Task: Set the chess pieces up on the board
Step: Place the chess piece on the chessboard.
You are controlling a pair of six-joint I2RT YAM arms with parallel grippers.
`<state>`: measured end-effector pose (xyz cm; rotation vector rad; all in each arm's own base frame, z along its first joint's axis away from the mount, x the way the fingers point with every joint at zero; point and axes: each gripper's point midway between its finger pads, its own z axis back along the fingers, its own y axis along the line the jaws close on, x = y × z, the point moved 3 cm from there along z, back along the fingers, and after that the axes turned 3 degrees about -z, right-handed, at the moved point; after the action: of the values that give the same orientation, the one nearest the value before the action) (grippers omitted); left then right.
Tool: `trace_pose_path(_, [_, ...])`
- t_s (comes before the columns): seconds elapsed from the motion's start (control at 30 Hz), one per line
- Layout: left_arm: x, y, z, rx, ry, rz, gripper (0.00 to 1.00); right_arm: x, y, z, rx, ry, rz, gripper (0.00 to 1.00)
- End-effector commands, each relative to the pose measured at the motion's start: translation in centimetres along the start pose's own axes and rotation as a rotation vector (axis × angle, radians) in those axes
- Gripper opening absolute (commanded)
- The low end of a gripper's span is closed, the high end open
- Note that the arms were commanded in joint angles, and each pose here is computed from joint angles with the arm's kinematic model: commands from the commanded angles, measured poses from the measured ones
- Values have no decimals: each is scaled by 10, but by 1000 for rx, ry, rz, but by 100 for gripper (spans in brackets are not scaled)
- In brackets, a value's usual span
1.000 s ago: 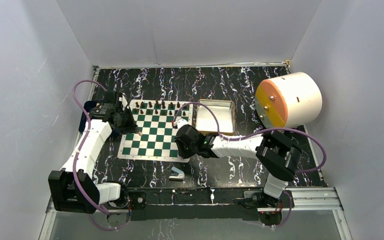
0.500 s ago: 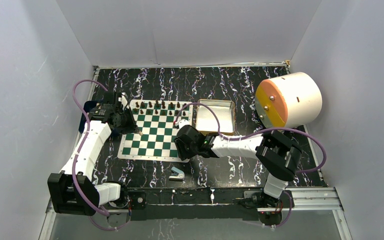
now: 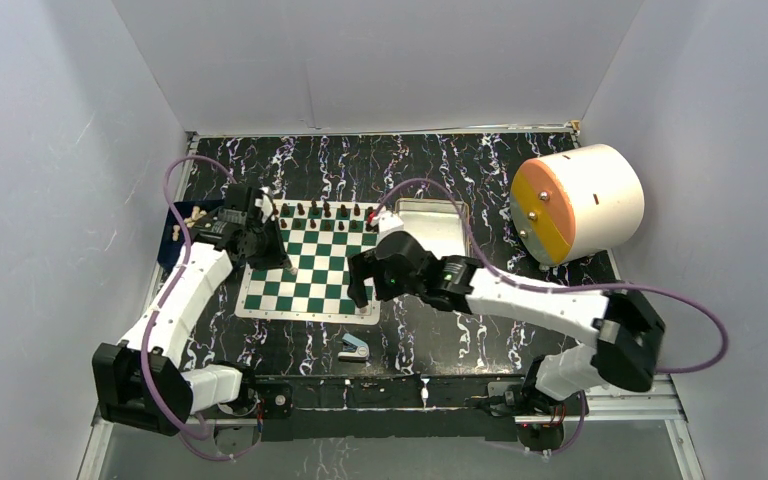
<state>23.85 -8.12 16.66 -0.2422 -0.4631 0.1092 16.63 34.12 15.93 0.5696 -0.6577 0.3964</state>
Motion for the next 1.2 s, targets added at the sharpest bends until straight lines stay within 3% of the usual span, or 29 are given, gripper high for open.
trace_pose_path(0.0, [-2,-15,6,-10,-50,-21,0,45,6,48,5,-173,-73,99])
trace_pose_path(0.1, [-4,-30,2,-28,-89,-45,0,57,4,70,16,-258,-111,99])
trace_pose_path(0.3, [-24,-46,-19,25,-52,-151,0,71,-1,101,33,-373,-175,99])
trace_pose_path(0.5, [-37,-57,-33,72,-94,-223,0,74,-12,118,5,-427,-205,99])
trace_pose_path(1.17, [-72,-64,-68,115,-30,-295,0,75,-30,148,-20,-512,-257,99])
